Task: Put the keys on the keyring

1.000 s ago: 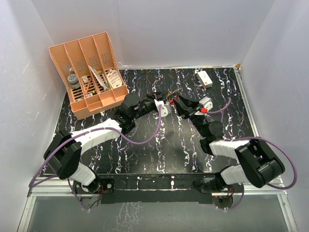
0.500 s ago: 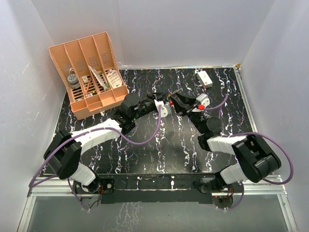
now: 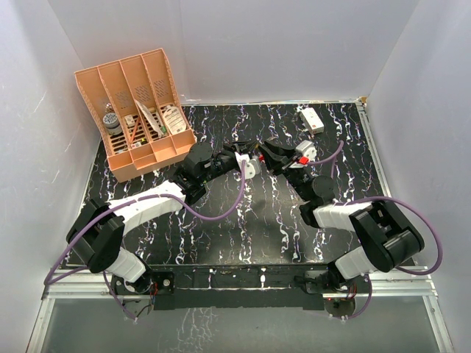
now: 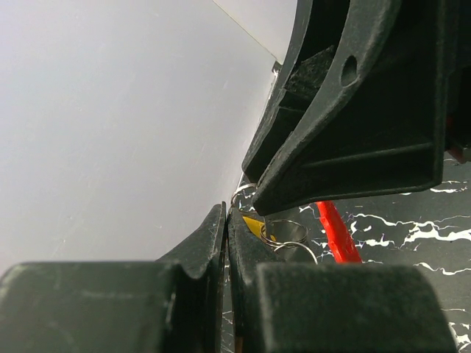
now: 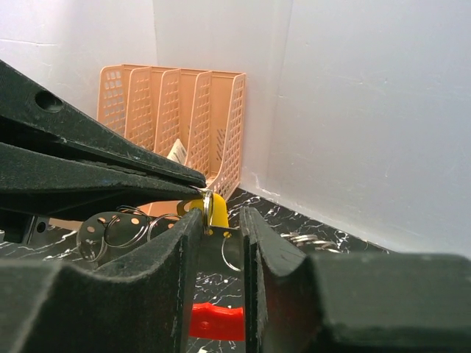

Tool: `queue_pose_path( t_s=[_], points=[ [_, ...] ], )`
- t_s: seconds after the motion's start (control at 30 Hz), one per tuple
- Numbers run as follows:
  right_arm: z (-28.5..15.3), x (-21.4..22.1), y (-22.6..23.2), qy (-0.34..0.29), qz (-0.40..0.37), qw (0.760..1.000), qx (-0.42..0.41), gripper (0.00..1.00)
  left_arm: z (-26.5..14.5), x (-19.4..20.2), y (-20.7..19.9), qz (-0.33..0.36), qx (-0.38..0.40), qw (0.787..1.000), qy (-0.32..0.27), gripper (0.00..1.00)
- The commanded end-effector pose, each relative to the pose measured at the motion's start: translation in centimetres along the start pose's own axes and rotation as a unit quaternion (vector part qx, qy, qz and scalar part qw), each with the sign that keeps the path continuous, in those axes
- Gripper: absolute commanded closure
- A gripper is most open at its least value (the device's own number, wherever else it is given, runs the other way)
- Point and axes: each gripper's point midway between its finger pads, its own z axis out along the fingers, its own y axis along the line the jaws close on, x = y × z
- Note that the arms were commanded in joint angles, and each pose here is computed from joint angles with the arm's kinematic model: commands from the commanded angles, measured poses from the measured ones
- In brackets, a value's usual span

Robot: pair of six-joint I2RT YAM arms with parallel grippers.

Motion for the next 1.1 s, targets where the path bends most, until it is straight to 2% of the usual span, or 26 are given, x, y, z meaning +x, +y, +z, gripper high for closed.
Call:
queue_pose_path(
  t_s=[0.0,0.17,0.47,0.8,1.07],
  points=[
    [1.1,-8.4,0.6,-0.162,-0.034,0.986,-0.016,0.77,-0.6,-3.6,3.0,0.016,-0.034,0.998,-0.052,1.0],
    [1.2,-8.2,0.5,-0.159,-0.032,0.987,-0.017,0.78,-0.5,-3.6,3.1,0.016,-0.035,0.998,-0.054,1.0],
    [1.3,-8.1,0.5,-0.154,-0.027,0.988,-0.016,1.0,-0.4,-3.6,3.1,0.016,-0.036,0.998,-0.055,1.0],
    [1.7,-7.7,0.8,-0.121,-0.018,0.992,-0.024,1.0,-0.1,-3.7,3.2,0.022,-0.033,0.998,-0.055,1.0],
    [2.8,-7.1,0.8,-0.066,-0.008,0.997,-0.029,1.0,-0.1,-3.9,3.3,0.027,-0.032,0.997,-0.059,1.0]
  ],
)
